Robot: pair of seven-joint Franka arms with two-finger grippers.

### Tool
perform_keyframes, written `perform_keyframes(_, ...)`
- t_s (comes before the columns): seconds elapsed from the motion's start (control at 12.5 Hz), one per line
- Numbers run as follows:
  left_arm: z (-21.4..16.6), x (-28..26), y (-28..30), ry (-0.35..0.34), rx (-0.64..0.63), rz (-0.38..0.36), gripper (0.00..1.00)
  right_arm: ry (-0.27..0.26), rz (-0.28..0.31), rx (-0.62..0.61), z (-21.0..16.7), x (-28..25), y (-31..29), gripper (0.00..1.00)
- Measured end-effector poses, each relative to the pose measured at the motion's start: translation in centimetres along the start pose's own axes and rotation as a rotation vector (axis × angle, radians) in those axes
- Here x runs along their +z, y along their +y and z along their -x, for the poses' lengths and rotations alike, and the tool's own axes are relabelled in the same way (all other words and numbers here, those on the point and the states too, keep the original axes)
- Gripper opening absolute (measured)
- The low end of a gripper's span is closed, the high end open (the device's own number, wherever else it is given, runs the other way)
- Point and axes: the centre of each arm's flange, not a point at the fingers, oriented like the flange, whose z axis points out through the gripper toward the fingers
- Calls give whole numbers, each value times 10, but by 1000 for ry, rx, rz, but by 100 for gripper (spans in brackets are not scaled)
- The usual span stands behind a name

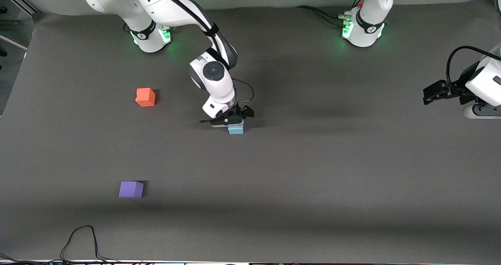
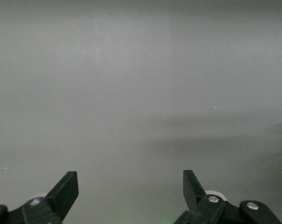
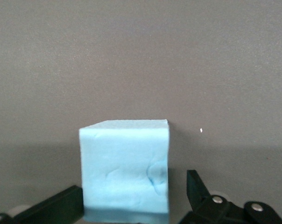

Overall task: Place blue block between orange and purple blocks
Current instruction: 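Close the right gripper on the blue cube and lift it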

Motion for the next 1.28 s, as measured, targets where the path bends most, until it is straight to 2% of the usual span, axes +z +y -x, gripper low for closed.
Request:
perform_keyframes(0.64,2,2,0,-21,11,2,100,16,-10,8,-10,1,-4,99)
perform_keyframes(0.8,2,2,2,-22,13,14,100,35,-28,15,-21,-7,-8,82)
perform_keyframes(0.96,2,1,2,-21,13,17,100,44,-34,21,-28,-11,-8,57)
perform_keyframes(1.2,2,1,2,-20,13,17,100,39,-31,23,-29,-12,-8,51)
perform_keyframes(1.28,2,1,2,-20,14,17,100,22,-16,26,-33,-15,-8,51)
